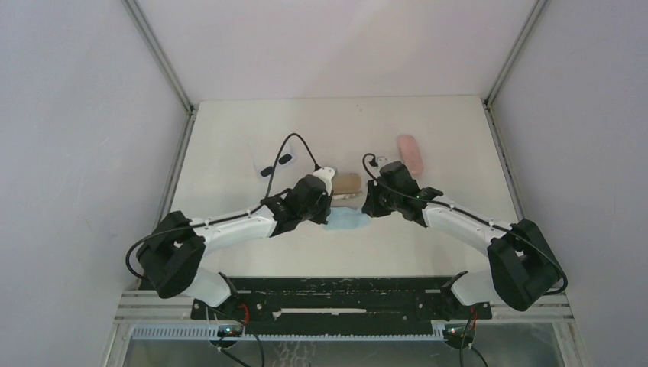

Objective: Organize the sunglasses
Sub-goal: Pick up the glasses cleaning cloth from the center of the board, then place the glasses cleaning cloth in the sunglasses case.

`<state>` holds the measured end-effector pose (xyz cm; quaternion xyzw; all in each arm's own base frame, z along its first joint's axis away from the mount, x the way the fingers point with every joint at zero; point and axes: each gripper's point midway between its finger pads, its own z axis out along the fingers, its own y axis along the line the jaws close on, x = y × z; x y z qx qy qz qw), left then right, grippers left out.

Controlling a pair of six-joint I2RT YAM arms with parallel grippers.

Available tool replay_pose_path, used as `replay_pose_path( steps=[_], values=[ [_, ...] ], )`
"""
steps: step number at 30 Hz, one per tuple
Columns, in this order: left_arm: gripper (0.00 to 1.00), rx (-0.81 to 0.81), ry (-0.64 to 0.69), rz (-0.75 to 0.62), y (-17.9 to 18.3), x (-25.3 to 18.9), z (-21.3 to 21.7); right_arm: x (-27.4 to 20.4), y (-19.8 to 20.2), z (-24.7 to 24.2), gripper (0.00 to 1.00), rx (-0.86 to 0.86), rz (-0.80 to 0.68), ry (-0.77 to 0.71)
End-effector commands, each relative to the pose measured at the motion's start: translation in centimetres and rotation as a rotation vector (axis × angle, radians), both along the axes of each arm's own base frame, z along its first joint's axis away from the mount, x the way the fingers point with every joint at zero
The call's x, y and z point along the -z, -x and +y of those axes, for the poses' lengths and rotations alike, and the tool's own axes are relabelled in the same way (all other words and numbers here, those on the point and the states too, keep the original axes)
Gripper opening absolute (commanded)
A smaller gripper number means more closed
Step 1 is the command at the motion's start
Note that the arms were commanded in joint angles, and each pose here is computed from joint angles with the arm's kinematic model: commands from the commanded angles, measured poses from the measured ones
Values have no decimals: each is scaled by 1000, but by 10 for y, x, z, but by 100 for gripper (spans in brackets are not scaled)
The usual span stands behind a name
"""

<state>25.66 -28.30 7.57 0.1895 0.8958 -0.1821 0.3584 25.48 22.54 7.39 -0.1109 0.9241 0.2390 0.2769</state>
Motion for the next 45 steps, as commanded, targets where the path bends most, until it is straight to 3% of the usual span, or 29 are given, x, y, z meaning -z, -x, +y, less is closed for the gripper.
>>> replay_pose_path(
  steps=[1, 16, 34, 45],
  values=[
    [0, -16, 49, -79, -18, -38, -3, -47, -29, 20, 0, 12, -118, -110],
    [0, -86, 75, -150, -69, -72, 7, -65, -73, 31, 0, 19, -150, -144],
    [0, -98, 63, -137, -118, -64, 7, -54, -122, 38, 0, 42, -128, -162],
    [0, -95, 62, -109, -128, -49, 8, -34, -137, 32, 0, 59, -96, -148]
  ],
)
